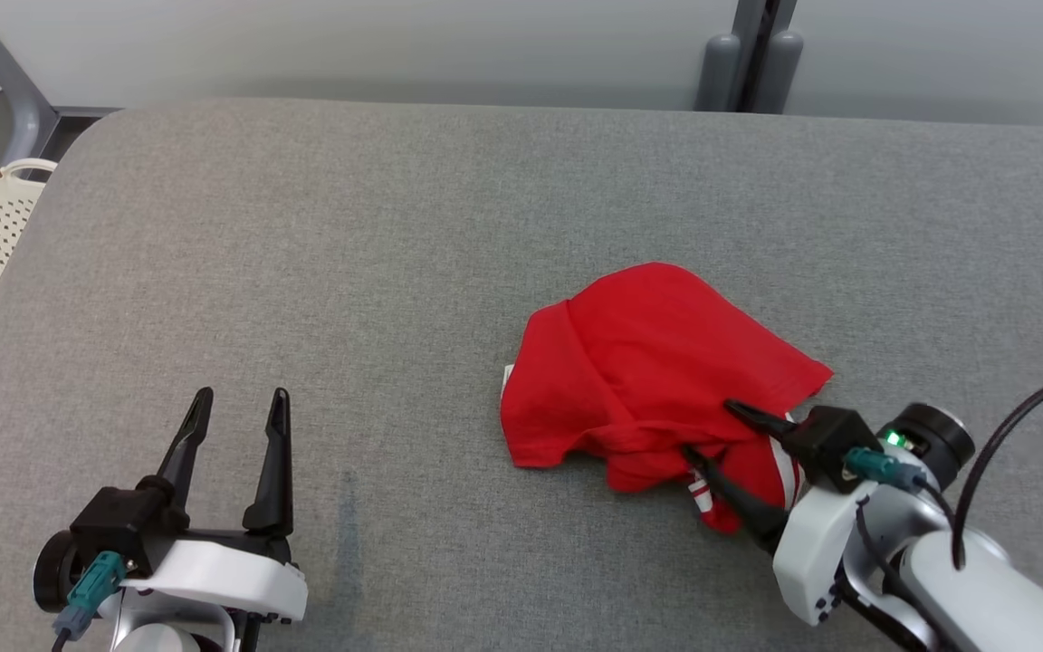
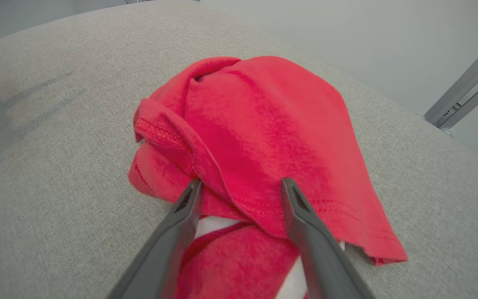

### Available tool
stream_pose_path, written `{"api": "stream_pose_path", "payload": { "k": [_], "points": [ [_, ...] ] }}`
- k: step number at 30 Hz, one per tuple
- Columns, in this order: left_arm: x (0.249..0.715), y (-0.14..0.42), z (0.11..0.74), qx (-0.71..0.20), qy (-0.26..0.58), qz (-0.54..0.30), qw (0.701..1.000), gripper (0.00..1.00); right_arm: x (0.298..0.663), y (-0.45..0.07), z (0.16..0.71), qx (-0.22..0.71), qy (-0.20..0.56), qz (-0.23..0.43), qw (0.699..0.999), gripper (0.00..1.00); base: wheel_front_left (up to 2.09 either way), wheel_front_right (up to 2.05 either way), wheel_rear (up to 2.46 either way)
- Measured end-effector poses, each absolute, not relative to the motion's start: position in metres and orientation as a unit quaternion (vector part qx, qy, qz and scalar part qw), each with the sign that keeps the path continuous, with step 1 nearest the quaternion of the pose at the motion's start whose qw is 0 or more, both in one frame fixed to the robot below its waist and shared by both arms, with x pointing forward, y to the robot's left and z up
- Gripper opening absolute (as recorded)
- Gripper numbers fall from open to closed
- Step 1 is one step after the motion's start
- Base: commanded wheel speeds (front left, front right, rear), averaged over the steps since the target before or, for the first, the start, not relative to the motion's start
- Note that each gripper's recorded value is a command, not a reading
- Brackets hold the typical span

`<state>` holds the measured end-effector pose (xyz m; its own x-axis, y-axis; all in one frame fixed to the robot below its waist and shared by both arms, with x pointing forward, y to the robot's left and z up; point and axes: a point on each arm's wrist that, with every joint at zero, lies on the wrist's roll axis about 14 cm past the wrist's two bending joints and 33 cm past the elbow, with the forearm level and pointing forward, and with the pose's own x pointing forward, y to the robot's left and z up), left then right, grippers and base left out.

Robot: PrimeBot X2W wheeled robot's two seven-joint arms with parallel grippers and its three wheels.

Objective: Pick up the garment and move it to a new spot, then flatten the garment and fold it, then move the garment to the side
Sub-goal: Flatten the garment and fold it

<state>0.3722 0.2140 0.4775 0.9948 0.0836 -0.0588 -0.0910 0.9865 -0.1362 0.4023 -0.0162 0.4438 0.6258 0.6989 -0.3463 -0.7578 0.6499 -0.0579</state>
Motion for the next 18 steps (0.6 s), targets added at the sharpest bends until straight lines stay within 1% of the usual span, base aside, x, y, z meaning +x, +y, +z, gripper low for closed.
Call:
{"api": "stream_pose_path", "payload": {
  "k": [1,6,11,15,18],
  "points": [
    [0.373,0.215,0.477,-0.069,0.027,0.045,0.996,1.00,0.405,-0.015,0.445,-0.098,0.145,0.408,0.896,0.00,0.00,0.00,0.00],
    [0.376,0.215,0.473,-0.070,0.029,0.045,0.996,1.00,0.418,-0.019,0.459,-0.083,0.124,0.398,0.905,0.00,0.00,0.00,0.00],
    [0.385,0.210,0.473,-0.068,0.027,0.036,0.997,1.00,0.435,-0.034,0.493,-0.064,0.066,0.368,0.925,0.00,0.00,0.00,0.00],
    [0.392,0.202,0.475,-0.066,0.022,0.021,0.997,1.00,0.456,-0.068,0.537,-0.045,-0.006,0.306,0.951,0.00,0.00,0.00,0.00],
    [0.397,0.196,0.476,-0.066,0.020,0.011,0.998,1.00,0.461,-0.101,0.562,-0.035,-0.047,0.250,0.966,0.00,0.00,0.00,0.00]
  ]
}}
